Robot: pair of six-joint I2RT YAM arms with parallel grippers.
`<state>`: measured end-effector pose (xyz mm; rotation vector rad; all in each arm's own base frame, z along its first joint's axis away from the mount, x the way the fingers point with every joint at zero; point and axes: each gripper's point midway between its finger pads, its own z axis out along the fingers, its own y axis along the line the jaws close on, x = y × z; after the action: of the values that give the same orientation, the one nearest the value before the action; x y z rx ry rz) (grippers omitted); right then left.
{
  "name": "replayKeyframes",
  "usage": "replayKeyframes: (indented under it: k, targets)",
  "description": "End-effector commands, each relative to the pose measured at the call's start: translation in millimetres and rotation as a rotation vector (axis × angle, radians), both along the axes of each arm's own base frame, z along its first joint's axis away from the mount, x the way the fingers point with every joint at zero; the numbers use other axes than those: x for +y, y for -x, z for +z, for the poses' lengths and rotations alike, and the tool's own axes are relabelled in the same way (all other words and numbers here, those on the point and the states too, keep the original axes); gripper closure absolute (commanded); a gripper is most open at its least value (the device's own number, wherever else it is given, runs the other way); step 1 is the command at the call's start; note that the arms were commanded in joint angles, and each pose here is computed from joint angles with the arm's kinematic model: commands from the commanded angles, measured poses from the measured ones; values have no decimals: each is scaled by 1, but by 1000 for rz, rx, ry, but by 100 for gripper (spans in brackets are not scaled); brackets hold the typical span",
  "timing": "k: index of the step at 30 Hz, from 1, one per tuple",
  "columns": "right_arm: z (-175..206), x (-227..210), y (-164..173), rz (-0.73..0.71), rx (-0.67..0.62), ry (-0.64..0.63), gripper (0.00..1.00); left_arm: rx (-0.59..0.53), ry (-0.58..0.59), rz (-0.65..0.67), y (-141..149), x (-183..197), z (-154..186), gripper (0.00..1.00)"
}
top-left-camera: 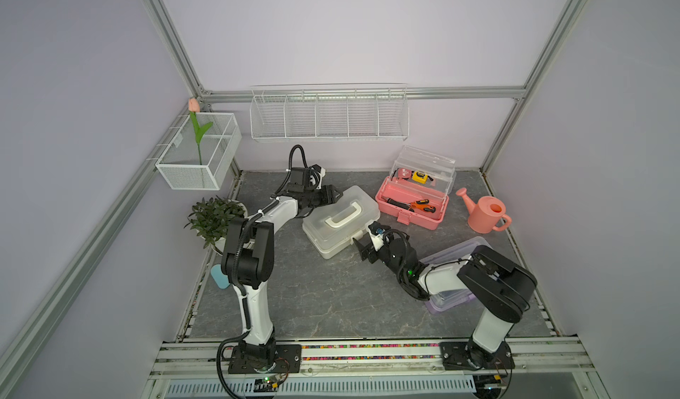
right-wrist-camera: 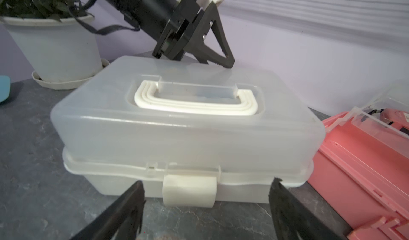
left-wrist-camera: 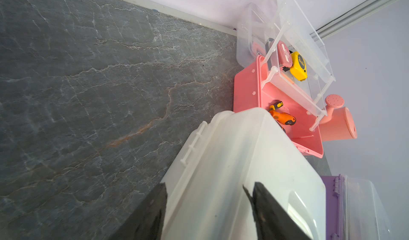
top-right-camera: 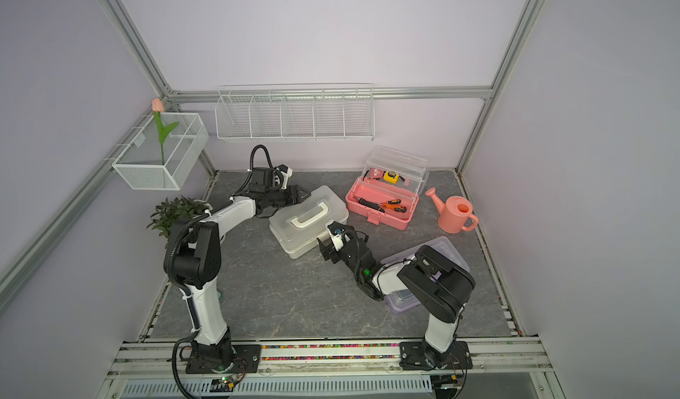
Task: Close toolboxes
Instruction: Fasten the toolbox latch on the toolbox.
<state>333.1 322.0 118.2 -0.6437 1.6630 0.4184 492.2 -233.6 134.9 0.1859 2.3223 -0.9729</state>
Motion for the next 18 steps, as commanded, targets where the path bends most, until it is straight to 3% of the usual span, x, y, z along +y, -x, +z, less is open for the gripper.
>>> replayKeyframes:
  k: [1, 8, 18]
  targets:
    - [-9, 0, 0, 5, -10, -19, 6, 221, -56, -33, 34, -3, -64, 37]
    - [-22, 7, -11, -10, -25, -29, 8, 229, -59, -33, 35, -2, -66, 37]
    - [-22, 13, -26, -33, -28, -62, 19, 232, -63, -35, 35, -2, -68, 37]
